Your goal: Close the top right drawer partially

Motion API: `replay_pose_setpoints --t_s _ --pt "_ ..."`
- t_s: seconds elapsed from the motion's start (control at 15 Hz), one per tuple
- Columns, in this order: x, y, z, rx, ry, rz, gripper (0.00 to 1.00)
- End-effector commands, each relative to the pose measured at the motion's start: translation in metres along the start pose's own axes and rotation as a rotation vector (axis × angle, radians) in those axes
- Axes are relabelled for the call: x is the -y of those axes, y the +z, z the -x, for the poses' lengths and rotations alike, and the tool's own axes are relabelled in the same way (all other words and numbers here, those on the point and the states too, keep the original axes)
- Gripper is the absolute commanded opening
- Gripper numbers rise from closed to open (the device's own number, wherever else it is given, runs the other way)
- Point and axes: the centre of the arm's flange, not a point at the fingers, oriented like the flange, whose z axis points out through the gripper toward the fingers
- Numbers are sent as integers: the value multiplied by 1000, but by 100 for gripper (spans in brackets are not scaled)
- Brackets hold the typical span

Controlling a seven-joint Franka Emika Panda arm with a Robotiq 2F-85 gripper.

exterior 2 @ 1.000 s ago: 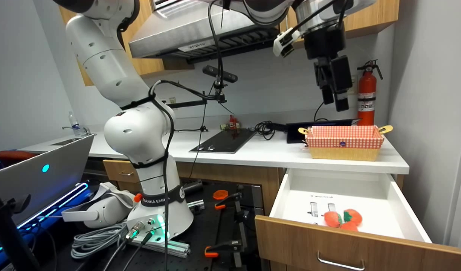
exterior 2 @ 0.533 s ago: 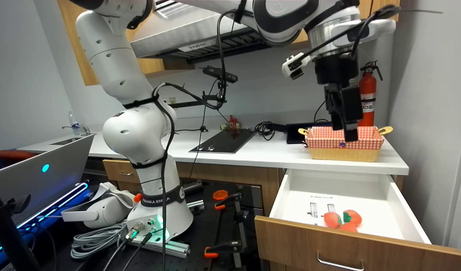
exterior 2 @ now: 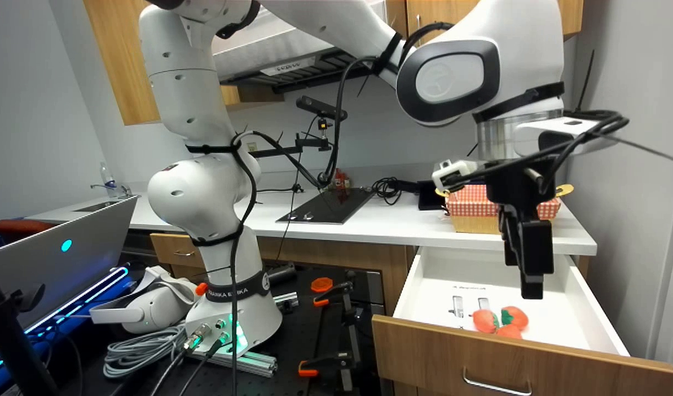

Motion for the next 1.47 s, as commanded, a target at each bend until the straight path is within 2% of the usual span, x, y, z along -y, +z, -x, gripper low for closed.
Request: replay_pose_setpoints --t_s 0.0,0.07,0.13,0.27,0.33,0.6,0.8,0.87,1.4 --pt "-5 39 -15 -3 26 16 100" --pt "-4 48 -16 0 29 16 100" --pt "-4 56 -17 1 34 14 93" --pt "-3 71 -19 4 41 13 68" --pt "-4 78 -19 5 46 15 58" --pt "-6 101 -20 6 64 20 28" --pt "-3 114 -17 35 95 -8 5" --pt "-1 118 -16 43 104 -17 0" --pt "12 143 -10 72 139 -61 0"
